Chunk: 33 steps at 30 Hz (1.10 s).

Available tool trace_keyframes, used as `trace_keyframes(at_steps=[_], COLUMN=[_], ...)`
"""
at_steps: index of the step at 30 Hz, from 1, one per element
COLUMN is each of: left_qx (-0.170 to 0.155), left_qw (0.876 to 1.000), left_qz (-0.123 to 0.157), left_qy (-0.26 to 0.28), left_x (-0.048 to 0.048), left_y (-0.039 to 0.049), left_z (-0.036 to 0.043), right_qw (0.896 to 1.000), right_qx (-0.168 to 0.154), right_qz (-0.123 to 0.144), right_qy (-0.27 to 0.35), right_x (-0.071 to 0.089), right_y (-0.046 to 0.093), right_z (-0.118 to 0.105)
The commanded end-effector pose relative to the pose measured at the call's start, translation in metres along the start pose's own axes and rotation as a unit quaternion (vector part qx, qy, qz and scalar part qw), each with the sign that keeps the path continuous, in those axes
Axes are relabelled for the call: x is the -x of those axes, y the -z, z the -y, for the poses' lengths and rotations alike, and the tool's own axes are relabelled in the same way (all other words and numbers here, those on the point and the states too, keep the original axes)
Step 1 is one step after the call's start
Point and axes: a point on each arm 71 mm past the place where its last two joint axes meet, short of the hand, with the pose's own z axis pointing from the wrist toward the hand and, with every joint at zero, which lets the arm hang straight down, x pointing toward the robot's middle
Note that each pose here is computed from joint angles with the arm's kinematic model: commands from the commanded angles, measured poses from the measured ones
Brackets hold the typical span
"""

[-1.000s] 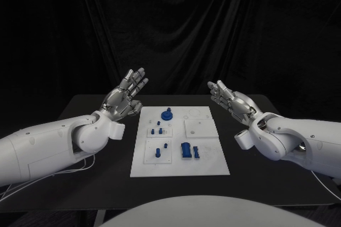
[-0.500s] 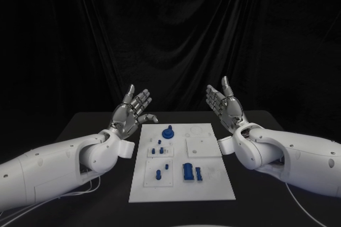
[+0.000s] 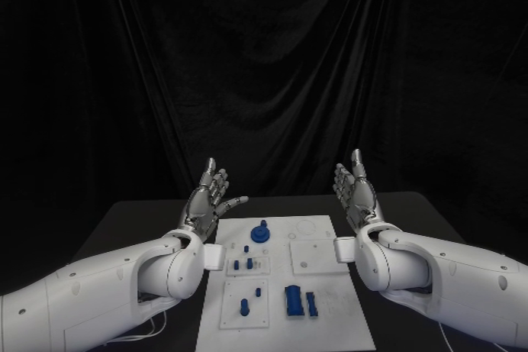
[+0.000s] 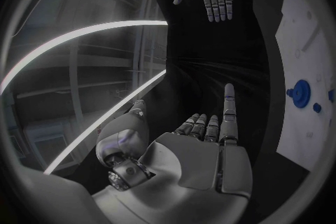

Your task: Assemble the parts on the task board

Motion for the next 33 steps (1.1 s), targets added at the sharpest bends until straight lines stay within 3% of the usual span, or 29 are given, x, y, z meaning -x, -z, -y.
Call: trace_keyframes(at_steps=[1, 9, 33], left_qx=[0.002, 0.000, 0.000], left_qw=[0.995, 0.991, 0.991], left_qz=[0.078, 0.108, 0.108], left_qy=[-0.068, -0.084, -0.084], left_x=[0.0045, 0.0025, 0.0025], left_y=[0.0009, 0.0011, 0.0011], left_z=[0.0019, 0.0051, 0.0051], right_qw=[1.000, 1.000, 1.000], right_qx=[-0.001, -0.001, -0.001], right_qz=[0.025, 0.025, 0.025], right_qy=[0.003, 0.003, 0.003], right_x=[0.0036, 0.0036, 0.0036], right_y=[0.0002, 0.0002, 0.0002], right_z=[0.0002, 0.0002, 0.0002])
